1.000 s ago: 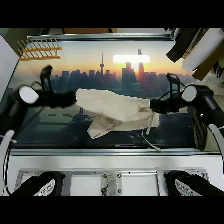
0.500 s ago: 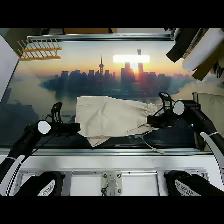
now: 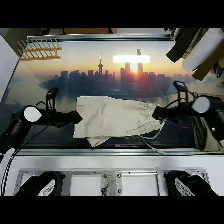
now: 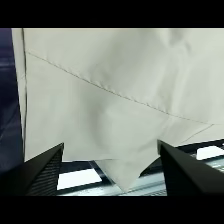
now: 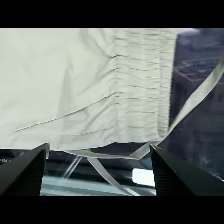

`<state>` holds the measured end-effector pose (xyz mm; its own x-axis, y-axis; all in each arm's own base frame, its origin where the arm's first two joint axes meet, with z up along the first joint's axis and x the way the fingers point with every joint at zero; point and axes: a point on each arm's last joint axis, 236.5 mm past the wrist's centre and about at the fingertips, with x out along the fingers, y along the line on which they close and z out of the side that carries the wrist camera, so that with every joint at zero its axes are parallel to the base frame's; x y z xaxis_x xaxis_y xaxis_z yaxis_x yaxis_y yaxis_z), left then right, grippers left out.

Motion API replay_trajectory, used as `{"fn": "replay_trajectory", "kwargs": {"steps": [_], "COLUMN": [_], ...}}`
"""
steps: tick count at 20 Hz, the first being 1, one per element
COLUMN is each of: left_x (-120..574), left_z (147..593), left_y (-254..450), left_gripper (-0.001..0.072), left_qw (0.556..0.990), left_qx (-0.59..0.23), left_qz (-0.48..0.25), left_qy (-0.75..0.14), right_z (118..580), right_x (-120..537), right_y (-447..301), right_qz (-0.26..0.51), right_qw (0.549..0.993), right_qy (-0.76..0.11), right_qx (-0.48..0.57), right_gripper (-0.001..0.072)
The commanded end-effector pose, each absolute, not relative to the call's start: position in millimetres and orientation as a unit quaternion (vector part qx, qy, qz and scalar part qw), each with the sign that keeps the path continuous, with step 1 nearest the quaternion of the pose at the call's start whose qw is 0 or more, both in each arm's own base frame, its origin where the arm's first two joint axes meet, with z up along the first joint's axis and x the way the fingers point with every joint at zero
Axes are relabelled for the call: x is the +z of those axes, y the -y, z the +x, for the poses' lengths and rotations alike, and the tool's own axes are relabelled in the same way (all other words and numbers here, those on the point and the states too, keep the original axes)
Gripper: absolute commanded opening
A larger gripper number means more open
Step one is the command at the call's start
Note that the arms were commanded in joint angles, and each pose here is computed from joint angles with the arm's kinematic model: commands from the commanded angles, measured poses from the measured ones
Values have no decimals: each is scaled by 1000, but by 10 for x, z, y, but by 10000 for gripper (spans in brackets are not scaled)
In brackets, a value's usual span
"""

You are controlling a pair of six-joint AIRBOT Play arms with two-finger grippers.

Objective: Fold the clothes and pants, and hang the long-sleeved shirts on hangers.

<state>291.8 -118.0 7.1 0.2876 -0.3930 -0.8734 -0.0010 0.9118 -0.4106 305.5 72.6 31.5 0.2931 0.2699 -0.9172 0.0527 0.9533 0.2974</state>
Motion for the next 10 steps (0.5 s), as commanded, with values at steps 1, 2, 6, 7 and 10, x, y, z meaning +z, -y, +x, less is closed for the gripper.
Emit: {"fn": "replay_trajectory", "kwargs": {"steps": [1,2,6,7,10], "left_x": [394,446,571,614,667], "left_z": [2983,3035,3085,3074,3026], "left_y": [1223,1225,1400,1481,1756], "left_gripper": [620,443,4,4,4], "left_qw": [790,797,794,788,788], "left_qx": [-143,-143,-165,-176,-208], "left_qz": [-161,-162,-203,-219,-210], "left_qy": [-574,-565,-549,-548,-540], "right_z": [2922,2900,2998,3036,3158], "right_x": [541,487,141,20,-397], "right_y": [-262,-129,135,190,255], "right_qz": [153,165,274,295,320], "right_qw": [799,795,772,766,747], "right_qy": [-580,-583,-569,-565,-568], "right_qx": [37,35,75,87,130], "right_gripper": [683,683,715,715,715]}}
